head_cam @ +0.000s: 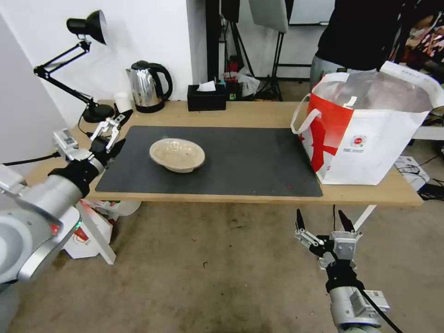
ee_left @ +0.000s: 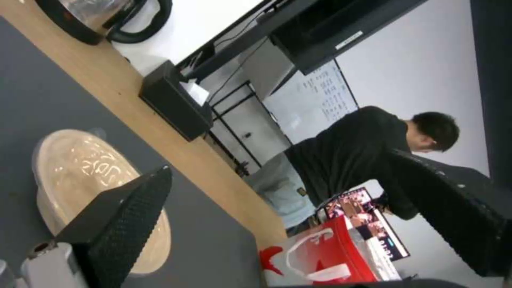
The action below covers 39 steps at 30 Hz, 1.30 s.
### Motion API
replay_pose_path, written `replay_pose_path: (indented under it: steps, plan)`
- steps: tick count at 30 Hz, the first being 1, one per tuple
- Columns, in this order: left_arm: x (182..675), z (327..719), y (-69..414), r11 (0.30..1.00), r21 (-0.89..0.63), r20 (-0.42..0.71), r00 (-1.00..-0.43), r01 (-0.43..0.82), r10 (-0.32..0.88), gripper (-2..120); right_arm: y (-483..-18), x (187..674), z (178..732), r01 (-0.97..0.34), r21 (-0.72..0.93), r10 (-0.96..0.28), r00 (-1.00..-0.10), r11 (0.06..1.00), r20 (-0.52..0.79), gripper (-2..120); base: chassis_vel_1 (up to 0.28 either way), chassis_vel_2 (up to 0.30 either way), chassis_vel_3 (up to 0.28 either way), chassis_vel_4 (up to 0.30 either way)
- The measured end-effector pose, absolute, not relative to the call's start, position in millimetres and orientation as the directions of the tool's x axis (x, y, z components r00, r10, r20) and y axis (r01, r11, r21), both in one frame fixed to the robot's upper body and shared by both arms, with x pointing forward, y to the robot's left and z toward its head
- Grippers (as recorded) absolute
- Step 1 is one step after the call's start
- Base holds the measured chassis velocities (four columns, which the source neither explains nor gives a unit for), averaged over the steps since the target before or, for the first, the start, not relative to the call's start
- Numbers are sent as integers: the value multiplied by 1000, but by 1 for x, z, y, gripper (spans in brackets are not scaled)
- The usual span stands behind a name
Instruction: Pick up the trash from the table and place it into the takeout bag.
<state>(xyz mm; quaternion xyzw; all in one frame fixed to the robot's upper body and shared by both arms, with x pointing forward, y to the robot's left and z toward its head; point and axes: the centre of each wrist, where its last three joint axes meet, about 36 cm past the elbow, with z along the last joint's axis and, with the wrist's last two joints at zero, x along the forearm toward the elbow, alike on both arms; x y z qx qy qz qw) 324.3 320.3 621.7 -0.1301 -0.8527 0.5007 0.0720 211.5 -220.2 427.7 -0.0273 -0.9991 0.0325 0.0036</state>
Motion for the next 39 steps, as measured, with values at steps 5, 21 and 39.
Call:
replay_pose_path:
  steps: [5,21,39]
  plan:
    - [340,625,322,482,-869,67,-937,114,343,100,-220,212,428,54,-65,55,-998,996,5,100,0,0,0,0]
    - [395,636,328,615,-789,355,-809,10,469,100,-220,212,428,54,-65,55,-998,996,5,100,0,0,0,0]
    - [418,628,344,705,-702,530,-737,-103,420,100,-220,212,428,54,-65,55,-998,996,5,100,0,0,0,0]
